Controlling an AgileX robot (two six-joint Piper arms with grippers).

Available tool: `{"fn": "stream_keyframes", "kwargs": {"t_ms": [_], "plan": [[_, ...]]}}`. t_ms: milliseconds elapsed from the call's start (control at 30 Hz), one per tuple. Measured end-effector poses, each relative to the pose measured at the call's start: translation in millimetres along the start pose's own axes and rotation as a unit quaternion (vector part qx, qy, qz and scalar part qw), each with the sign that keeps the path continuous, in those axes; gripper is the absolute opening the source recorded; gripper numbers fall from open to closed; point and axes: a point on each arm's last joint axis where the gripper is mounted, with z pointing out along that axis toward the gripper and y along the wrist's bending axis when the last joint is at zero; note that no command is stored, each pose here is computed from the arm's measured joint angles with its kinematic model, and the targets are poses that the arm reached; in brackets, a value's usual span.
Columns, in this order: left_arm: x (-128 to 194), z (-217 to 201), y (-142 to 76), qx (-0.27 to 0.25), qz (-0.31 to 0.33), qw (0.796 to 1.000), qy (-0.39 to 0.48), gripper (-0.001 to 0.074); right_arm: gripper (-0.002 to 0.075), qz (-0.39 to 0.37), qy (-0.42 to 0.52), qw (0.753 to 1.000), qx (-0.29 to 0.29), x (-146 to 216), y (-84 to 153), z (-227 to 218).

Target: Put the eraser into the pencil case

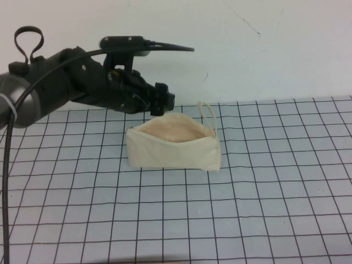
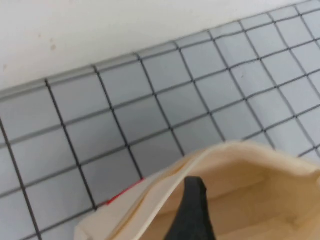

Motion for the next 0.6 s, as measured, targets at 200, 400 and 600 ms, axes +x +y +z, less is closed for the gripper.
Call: {"fn": "stream_keyframes", "kwargs": {"t_ms": [200, 400, 600], "plan": [[-21, -20, -8, 0.006, 0.017, 0.999, -0.033, 0.0207, -0.0001, 0.0, 0.0, 1.0, 0.0, 0, 0, 0], [-50, -94, -16, -0.027, 0.041, 0.992, -0.115, 0.0018, -0.0001, 0.0, 0.0, 1.0, 0.0, 0, 0, 0], [-46, -182, -19, -0.123, 0.101, 0.968, -0.191, 0.0002, -0.0001, 0.0, 0.0, 1.0, 0.0, 0, 0, 0]]}}
